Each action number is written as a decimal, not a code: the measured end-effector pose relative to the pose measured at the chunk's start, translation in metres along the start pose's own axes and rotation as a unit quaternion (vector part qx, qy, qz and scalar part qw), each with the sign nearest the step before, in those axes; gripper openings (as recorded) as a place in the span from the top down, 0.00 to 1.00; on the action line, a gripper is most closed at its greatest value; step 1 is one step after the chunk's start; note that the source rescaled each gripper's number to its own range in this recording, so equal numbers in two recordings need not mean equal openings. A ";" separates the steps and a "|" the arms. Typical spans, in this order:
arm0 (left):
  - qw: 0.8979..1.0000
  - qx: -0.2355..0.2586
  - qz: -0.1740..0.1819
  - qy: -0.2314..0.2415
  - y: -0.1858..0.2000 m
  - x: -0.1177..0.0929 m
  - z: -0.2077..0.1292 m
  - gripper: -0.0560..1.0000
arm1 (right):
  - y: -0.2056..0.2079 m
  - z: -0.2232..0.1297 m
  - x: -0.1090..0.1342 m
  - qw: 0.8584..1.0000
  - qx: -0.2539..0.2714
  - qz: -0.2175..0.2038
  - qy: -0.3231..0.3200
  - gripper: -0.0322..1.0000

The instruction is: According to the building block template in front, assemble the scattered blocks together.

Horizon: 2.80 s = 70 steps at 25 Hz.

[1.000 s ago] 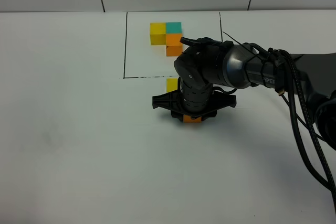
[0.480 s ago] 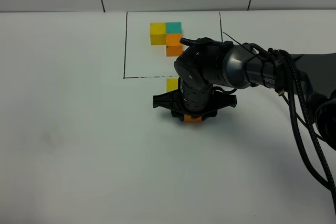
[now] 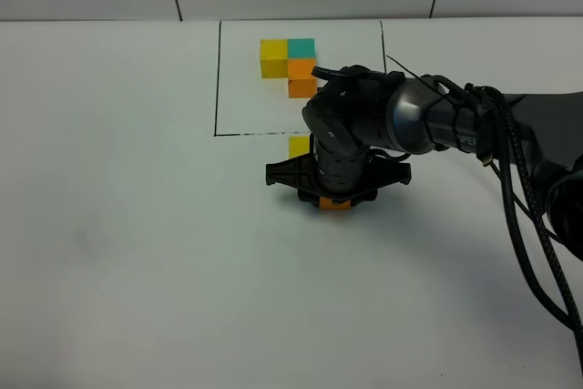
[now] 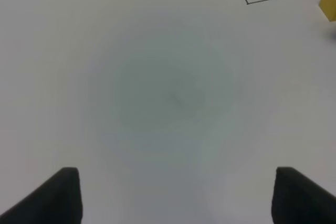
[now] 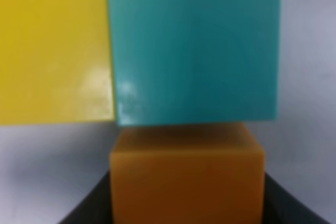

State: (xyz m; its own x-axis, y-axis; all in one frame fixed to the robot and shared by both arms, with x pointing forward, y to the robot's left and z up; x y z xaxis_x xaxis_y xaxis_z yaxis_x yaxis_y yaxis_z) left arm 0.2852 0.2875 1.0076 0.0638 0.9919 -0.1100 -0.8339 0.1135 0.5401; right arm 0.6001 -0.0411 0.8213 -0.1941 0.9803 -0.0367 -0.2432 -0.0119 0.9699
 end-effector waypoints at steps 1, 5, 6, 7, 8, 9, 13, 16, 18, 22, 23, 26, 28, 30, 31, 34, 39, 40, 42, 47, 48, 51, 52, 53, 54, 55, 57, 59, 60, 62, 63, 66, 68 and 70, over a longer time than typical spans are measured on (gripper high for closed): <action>1.000 0.000 0.000 0.000 0.000 0.000 0.000 0.31 | 0.000 0.000 0.000 1.000 -0.001 0.000 -0.001 0.97; 1.000 0.000 0.000 0.000 0.000 0.000 0.000 0.31 | 0.000 0.001 -0.001 1.000 -0.004 -0.002 -0.001 0.97; 1.000 0.000 0.000 0.000 0.000 0.000 0.000 0.31 | 0.000 0.001 -0.001 1.000 -0.004 -0.003 -0.001 0.97; 1.000 0.000 0.000 0.000 0.000 0.000 0.000 0.31 | 0.000 0.002 -0.001 1.000 -0.005 -0.003 -0.001 0.97; 1.000 0.000 0.000 0.000 0.000 0.000 0.000 0.31 | 0.000 0.002 -0.001 1.000 -0.005 -0.003 -0.002 0.97; 1.000 0.000 0.000 0.000 0.000 0.000 0.000 0.31 | 0.000 0.002 -0.001 1.000 -0.005 -0.003 -0.002 0.97; 1.000 0.000 0.000 0.000 0.000 0.000 0.000 0.31 | 0.000 0.002 -0.001 1.000 -0.006 -0.003 -0.002 0.97; 1.000 0.000 0.000 0.000 0.000 0.000 0.000 0.31 | 0.000 0.002 -0.001 1.000 -0.007 -0.004 -0.002 0.97; 1.000 0.000 0.000 0.000 0.000 0.000 0.000 0.31 | 0.000 0.002 -0.001 1.000 -0.008 -0.004 -0.003 0.97; 1.000 0.000 0.000 0.000 0.000 0.000 0.000 0.31 | -0.001 0.002 -0.001 1.000 -0.008 -0.004 -0.005 0.97; 1.000 0.000 0.000 0.000 0.000 0.000 0.000 0.31 | -0.001 0.003 -0.001 1.000 -0.008 -0.004 -0.004 0.97; 1.000 0.000 0.000 0.000 0.000 0.000 0.000 0.31 | -0.001 0.003 -0.002 1.000 -0.010 -0.005 -0.003 0.97; 1.000 0.000 0.000 0.000 0.000 0.000 0.000 0.31 | -0.001 0.004 -0.002 1.000 -0.012 -0.007 -0.005 0.97; 1.000 0.000 0.000 0.000 0.000 0.000 0.000 0.31 | -0.001 0.004 -0.003 1.000 -0.013 -0.008 -0.007 0.97; 1.000 0.000 0.000 0.000 0.000 0.000 0.000 0.31 | -0.001 0.004 -0.003 1.000 -0.013 -0.009 -0.008 0.97; 1.000 0.000 0.000 0.000 0.000 0.000 0.000 0.31 | -0.001 0.004 -0.003 1.000 -0.013 -0.009 -0.010 0.97; 1.000 0.000 0.000 0.000 0.000 0.000 0.000 0.31 | -0.001 0.004 -0.003 1.000 -0.014 -0.008 -0.009 0.97; 1.000 0.000 0.000 0.000 0.000 0.000 0.000 0.31 | -0.001 0.004 -0.003 1.000 -0.014 -0.009 -0.006 0.97; 1.000 0.000 0.000 0.000 0.000 0.000 0.000 0.31 | -0.001 0.004 -0.003 1.000 -0.014 -0.009 0.002 0.97; 1.000 0.000 0.000 0.000 0.000 0.000 0.000 0.31 | -0.001 0.005 -0.003 1.000 -0.014 -0.010 0.008 0.97; 1.000 0.000 0.000 0.000 0.000 0.000 0.000 0.31 | -0.001 0.005 -0.003 1.000 -0.014 -0.010 0.009 0.97; 1.000 0.000 0.000 0.000 0.000 0.000 0.000 0.31 | -0.001 0.005 -0.003 1.000 -0.014 -0.010 0.010 0.97; 1.000 0.000 0.000 0.000 0.000 0.000 0.000 0.31 | -0.001 0.005 -0.003 1.000 -0.014 -0.010 0.010 0.97; 1.000 0.000 0.000 0.000 0.000 0.000 0.000 0.31 | -0.001 0.005 -0.003 1.000 -0.014 -0.010 0.010 0.97; 1.000 0.000 0.000 0.000 0.000 0.000 0.000 0.31 | -0.001 0.005 -0.003 1.000 -0.014 -0.010 0.010 0.97; 1.000 0.000 0.000 0.000 0.000 0.000 0.000 0.31 | -0.001 0.005 -0.003 1.000 -0.014 -0.010 0.010 0.97; 1.000 0.000 0.000 0.000 0.000 0.000 0.000 0.31 | -0.001 0.005 -0.003 1.000 -0.014 -0.010 0.010 0.97; 1.000 0.000 0.000 0.000 0.000 0.000 0.000 0.31 | -0.001 0.005 -0.004 1.000 -0.014 -0.010 0.016 0.97; 1.000 0.000 0.000 0.000 0.000 0.000 0.000 0.31 | -0.001 0.005 -0.004 1.000 -0.014 -0.010 0.017 0.96; 1.000 0.000 0.000 0.000 0.000 0.000 0.000 0.31 | -0.002 0.004 -0.003 1.000 -0.011 -0.009 0.022 0.89; 1.000 0.000 0.000 0.000 0.000 0.000 0.000 0.31 | -0.002 0.003 -0.004 1.000 -0.009 -0.008 0.025 0.80; 1.000 0.000 0.000 0.000 0.000 0.000 0.000 0.31 | -0.003 0.003 -0.004 0.999 -0.005 -0.006 0.037 0.48; 1.000 0.000 0.000 0.000 0.000 0.000 0.000 0.31 | -0.001 0.003 -0.004 0.999 -0.004 -0.004 0.045 0.24; 1.000 0.000 0.000 0.000 0.000 0.000 0.000 0.31 | 0.006 0.002 -0.005 0.999 -0.002 -0.003 0.051 0.08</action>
State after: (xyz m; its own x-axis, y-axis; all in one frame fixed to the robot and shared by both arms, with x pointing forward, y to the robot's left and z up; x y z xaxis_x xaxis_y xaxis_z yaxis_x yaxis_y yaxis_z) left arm 0.2852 0.2875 1.0076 0.0638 0.9919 -0.1100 -0.8339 0.1135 0.5401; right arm 0.6020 -0.0458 0.8280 -0.2877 0.9553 -0.0677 -0.2489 -0.0063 0.9685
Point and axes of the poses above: a point on each arm's last joint axis where the gripper is mounted, y pointing back along that axis away from the gripper, x along the wrist's bending axis when the last joint is at zero, z = x × y, the point moved 7 cm from there along -y, pointing out along that axis toward the gripper, and after that the axes turned 12 degrees about y, right-handed, at the moved point
